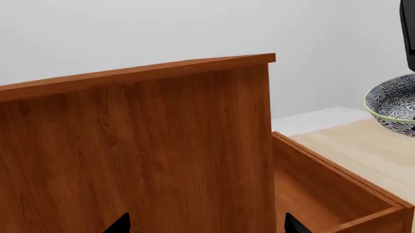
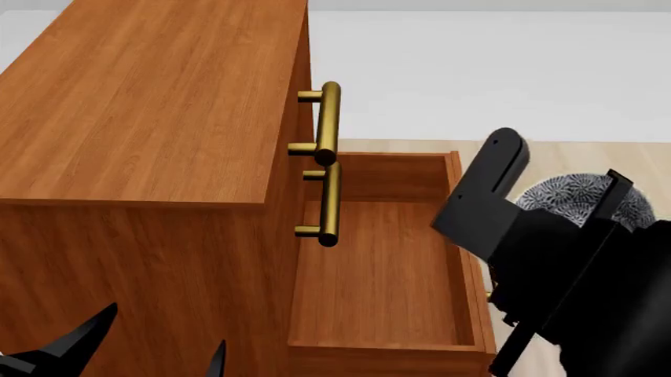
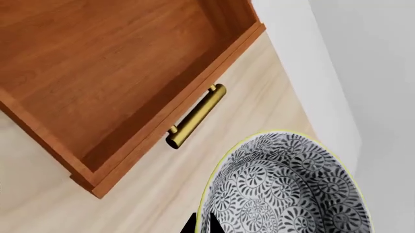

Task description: Put the bowl in the bottom drawer of the cabinet.

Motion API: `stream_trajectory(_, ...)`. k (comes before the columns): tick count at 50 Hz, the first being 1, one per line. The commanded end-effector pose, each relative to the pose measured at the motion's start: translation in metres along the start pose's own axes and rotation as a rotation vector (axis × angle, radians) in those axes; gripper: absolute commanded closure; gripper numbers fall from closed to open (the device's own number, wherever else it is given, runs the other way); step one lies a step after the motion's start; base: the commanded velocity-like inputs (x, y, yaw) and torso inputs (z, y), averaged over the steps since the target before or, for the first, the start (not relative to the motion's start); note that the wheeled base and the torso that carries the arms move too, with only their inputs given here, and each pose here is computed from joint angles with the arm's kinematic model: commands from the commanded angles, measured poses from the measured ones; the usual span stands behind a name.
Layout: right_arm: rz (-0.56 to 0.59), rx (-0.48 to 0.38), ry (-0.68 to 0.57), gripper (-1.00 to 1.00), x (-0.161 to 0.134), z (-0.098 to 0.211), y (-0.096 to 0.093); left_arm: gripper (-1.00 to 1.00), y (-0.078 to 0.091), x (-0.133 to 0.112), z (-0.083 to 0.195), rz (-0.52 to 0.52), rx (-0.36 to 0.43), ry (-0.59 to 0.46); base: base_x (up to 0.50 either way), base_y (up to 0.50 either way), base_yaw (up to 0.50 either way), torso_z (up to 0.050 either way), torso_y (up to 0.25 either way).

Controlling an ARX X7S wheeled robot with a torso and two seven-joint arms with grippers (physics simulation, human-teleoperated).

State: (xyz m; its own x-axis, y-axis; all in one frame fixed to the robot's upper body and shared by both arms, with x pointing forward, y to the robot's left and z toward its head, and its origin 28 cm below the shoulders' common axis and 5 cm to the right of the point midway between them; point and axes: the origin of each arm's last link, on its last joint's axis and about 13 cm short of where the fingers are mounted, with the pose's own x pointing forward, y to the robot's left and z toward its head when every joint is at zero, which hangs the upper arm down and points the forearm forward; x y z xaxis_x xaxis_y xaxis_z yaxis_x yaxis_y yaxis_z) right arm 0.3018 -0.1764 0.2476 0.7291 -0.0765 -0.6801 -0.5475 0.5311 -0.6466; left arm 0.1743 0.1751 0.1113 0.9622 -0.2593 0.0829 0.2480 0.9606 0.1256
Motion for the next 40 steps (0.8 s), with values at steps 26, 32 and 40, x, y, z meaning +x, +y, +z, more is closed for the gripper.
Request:
stream_trajectory(26, -0.046, 0.045, -0.084, 1.0, 0.019, 0.025, -0.011, -1.0, 0.0, -0.001, 0.0, -0.001, 0.003, -0.002, 0.0, 0.0, 0.0, 0.0, 0.0)
stream_trajectory(32, -0.036, 0.031, -0.09, 1.0, 0.02, 0.026, -0.01, -1.0, 0.0, 0.0, -0.001, -0.001, 0.001, -0.001, 0.0, 0.0, 0.0, 0.0, 0.0)
stream_trajectory(40, -0.036, 0.031, -0.09, 1.0, 0.02, 0.026, -0.01, -1.0, 0.0, 0.0, -0.001, -0.001, 0.001, -0.001, 0.0, 0.0, 0.0, 0.002, 0.0)
